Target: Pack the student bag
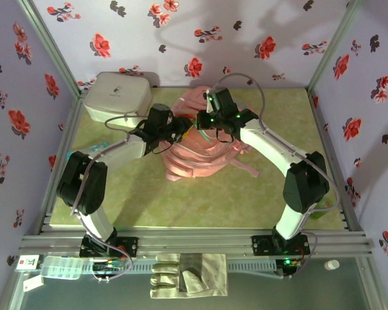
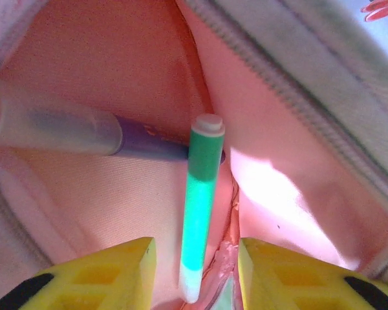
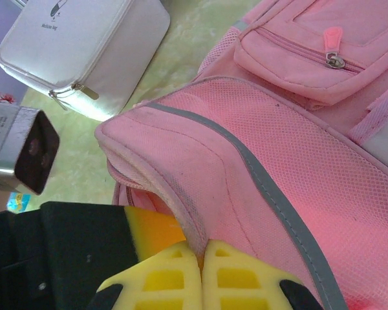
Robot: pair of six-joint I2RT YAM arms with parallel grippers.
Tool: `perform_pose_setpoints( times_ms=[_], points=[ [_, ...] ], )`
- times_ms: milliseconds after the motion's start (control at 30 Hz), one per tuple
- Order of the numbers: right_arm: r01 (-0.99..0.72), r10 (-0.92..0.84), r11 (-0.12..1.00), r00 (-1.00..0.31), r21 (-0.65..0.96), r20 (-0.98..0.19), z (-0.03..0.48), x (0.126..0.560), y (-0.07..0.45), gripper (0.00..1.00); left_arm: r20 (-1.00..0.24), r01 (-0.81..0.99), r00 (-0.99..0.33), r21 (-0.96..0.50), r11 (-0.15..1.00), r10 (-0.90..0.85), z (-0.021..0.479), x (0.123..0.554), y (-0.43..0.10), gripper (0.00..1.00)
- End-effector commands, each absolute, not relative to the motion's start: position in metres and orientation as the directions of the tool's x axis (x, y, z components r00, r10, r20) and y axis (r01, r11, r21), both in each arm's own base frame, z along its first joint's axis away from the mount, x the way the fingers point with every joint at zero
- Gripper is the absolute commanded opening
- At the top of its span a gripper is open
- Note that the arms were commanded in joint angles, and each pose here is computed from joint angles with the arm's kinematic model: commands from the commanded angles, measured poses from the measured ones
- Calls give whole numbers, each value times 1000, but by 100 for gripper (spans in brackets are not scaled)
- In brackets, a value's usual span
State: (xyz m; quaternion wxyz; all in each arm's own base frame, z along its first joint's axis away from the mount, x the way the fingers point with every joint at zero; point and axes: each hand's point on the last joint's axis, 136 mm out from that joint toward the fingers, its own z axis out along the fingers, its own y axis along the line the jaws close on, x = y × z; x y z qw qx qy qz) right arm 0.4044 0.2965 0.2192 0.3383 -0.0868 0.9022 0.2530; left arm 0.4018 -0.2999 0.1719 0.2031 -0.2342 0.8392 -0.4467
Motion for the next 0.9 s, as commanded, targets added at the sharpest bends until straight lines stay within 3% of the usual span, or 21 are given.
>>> perform_pose_setpoints(
  times_ms=[0, 300, 367, 433, 567, 667, 867],
  points=[
    [-359, 86, 821, -691, 444, -717, 263, 407, 296, 0, -216, -168, -786, -827, 536, -579, 193, 396, -273, 40],
    [-413, -54, 804, -767, 428, -640, 221, 381, 306, 0, -334, -183, -780, -687, 703, -529, 171, 380, -197, 55],
    [-433, -114, 809, -779, 397, -617, 210, 373, 308, 12, -343, -188, -794, -646, 740, -502, 163, 381, -185, 58],
    [-438, -144, 812, -790, 385, -596, 206, 367, 308, 33, -372, -159, -808, -610, 776, -457, 159, 383, -178, 61],
    [-426, -101, 819, -767, 384, -634, 219, 364, 300, 56, -394, -139, -820, -566, 813, -415, 148, 391, -164, 64],
    [-399, -59, 842, -737, 364, -673, 227, 364, 287, 64, -404, -110, -828, -564, 818, -390, 147, 396, -161, 67],
    [-246, 57, 888, -780, 389, -623, 202, 367, 270, 66, -390, -63, -863, -549, 834, -321, 125, 408, -171, 70]
  ],
)
